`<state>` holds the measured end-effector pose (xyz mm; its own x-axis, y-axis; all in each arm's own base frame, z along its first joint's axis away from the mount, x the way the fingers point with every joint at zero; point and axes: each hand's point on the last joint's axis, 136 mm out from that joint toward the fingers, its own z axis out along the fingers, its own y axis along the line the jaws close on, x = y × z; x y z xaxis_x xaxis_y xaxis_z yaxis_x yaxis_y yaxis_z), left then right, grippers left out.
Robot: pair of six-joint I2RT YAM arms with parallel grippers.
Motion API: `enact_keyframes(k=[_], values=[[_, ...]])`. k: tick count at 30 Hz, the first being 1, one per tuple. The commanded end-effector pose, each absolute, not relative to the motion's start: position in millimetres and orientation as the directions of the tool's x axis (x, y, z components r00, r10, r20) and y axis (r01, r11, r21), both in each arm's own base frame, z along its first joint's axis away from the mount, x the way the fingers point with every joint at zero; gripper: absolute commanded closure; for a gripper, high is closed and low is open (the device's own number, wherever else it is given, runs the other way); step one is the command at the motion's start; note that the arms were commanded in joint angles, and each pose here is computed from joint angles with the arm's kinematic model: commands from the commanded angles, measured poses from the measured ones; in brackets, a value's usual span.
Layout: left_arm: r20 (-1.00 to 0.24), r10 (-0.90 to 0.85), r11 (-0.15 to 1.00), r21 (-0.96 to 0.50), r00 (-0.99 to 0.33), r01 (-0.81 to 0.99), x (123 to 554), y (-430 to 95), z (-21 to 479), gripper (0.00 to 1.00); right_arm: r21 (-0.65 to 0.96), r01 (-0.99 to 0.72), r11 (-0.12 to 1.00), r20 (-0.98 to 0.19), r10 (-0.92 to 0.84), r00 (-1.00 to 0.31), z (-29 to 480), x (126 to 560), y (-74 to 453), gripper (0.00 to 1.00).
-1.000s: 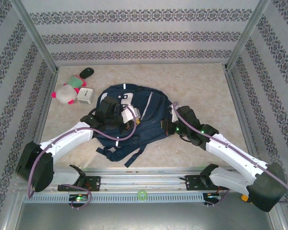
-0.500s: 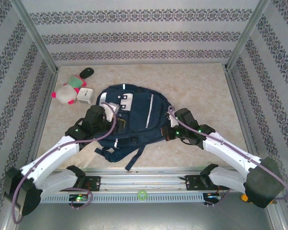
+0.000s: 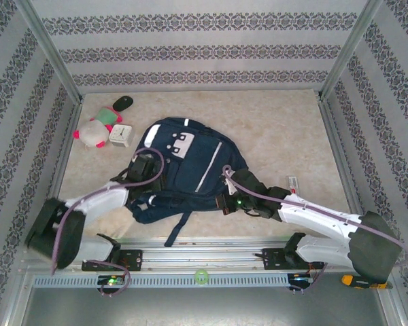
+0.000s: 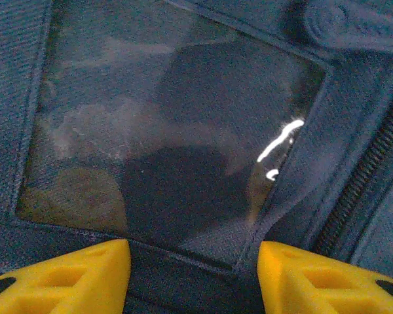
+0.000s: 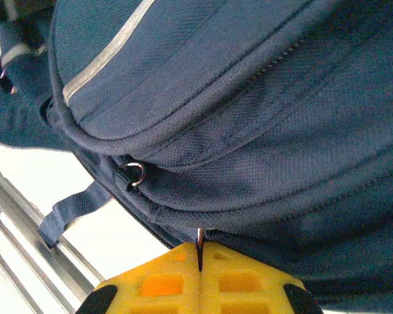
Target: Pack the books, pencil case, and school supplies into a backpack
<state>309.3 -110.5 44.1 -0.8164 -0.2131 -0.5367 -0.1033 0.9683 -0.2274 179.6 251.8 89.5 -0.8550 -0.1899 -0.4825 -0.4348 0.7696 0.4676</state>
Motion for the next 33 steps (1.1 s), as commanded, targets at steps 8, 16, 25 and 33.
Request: enact_keyframes(k=[8, 16, 25, 33], values=[[-0.782, -0.030, 0.899, -0.294, -0.622, 0.326, 383, -181, 132, 0.38, 0.472, -0.318, 0.822, -0.480, -0.063, -0.875, 84, 200, 250, 1.00], [-0.881, 0.468, 0.355, 0.256, 0.066, 0.899, 278, -256, 166, 0.28, 0.490, -0.360, 0.794, -0.487, -0.094, -0.868, 96, 203, 254, 1.00], [-0.822, 0.536, 0.177, 0.334, 0.194, 0.926, 262, -292, 147, 0.17, 0.534, -0.378, 0.756, -0.521, -0.058, -0.852, 125, 208, 258, 1.00], [-0.803, 0.545, 0.084, 0.338, 0.241, 0.937, 258, -317, 128, 0.14, 0.559, -0.378, 0.738, -0.528, -0.035, -0.848, 135, 212, 256, 1.00]])
